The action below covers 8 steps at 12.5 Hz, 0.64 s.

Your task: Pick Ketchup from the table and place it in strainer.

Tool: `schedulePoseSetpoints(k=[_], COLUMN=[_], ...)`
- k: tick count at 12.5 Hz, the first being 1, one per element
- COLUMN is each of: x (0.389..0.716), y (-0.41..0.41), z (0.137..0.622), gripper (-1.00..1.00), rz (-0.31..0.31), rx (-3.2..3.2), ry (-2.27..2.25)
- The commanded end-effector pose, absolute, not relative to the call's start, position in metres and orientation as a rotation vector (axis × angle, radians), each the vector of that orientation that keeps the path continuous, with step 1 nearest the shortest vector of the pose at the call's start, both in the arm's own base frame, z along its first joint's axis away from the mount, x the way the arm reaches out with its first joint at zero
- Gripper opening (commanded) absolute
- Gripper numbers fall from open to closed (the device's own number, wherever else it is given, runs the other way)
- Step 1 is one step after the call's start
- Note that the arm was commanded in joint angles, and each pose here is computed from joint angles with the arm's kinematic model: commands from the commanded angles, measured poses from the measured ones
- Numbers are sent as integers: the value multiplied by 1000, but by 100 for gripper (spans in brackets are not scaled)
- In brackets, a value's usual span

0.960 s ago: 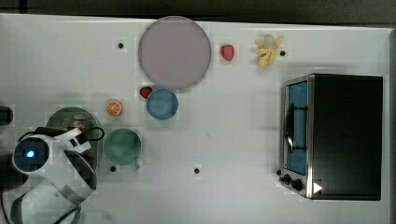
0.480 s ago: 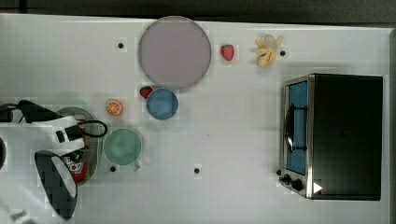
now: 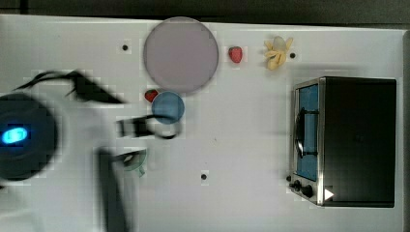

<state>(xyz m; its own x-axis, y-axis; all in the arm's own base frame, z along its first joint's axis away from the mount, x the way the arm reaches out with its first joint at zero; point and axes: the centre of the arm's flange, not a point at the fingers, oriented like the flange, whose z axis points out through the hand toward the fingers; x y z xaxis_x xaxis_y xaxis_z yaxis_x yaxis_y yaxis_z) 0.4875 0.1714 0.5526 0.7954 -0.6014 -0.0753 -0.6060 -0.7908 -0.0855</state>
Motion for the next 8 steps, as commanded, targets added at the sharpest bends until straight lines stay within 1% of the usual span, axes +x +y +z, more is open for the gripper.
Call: schedulePoseSetpoints(k=[1,2,3,4,5,6,7,8], x=[505,505,502,502,504,507,510,510], y=[58,36,18,5,-7,-9,-8,-7], z=[565,566,564,566,570,574,578,581], gripper=[100,100,100,100,100,100,100,100], rz=[41,43,61,46,2,-28,-46,-37], rx=[-2787,-2791,-2823,-2843,-2876,-2893,-2901,-2890], ry=[1148,1167,1196,1225,1248,1247,1242,1241])
